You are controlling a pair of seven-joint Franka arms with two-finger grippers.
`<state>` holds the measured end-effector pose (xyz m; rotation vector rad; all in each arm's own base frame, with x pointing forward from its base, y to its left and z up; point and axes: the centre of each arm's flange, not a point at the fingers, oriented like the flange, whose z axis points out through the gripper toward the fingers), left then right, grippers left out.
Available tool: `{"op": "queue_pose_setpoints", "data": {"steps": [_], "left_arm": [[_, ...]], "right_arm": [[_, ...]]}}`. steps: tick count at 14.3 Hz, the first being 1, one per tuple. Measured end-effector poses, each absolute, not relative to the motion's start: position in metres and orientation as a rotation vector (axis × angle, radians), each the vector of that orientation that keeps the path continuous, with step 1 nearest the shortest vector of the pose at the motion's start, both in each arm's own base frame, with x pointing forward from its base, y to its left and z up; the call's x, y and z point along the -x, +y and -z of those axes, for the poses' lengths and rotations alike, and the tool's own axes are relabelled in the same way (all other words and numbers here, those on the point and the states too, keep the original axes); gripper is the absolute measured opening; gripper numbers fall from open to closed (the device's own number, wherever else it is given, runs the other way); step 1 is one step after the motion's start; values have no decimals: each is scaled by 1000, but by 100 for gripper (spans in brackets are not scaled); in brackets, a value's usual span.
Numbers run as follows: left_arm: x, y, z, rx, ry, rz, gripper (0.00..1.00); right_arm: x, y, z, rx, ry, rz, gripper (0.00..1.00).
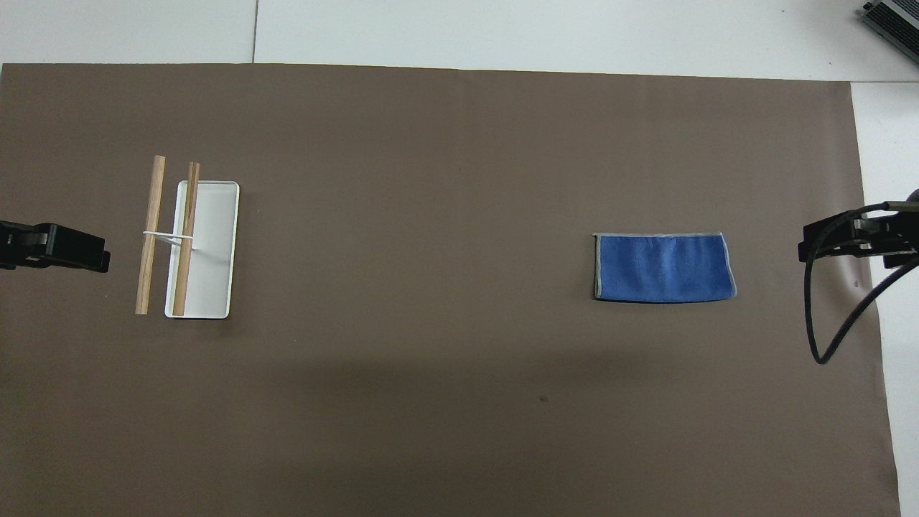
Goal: Right arm passes towel to left arm to hang
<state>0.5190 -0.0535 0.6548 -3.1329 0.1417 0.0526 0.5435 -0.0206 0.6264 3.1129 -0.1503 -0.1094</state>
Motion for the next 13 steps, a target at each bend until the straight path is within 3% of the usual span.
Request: {"op": "queue_pose_setpoints", "data": {"steps": [9,13], "left_arm": [[-519,-53,-655,3133,141,-53,100],[-519,-53,-655,3133,141,-53,100]], "right_arm": [[-544,-17,-605,-3118,-136,26,100],[-546,-15,-552,-3123,-126,-80,100]]}}
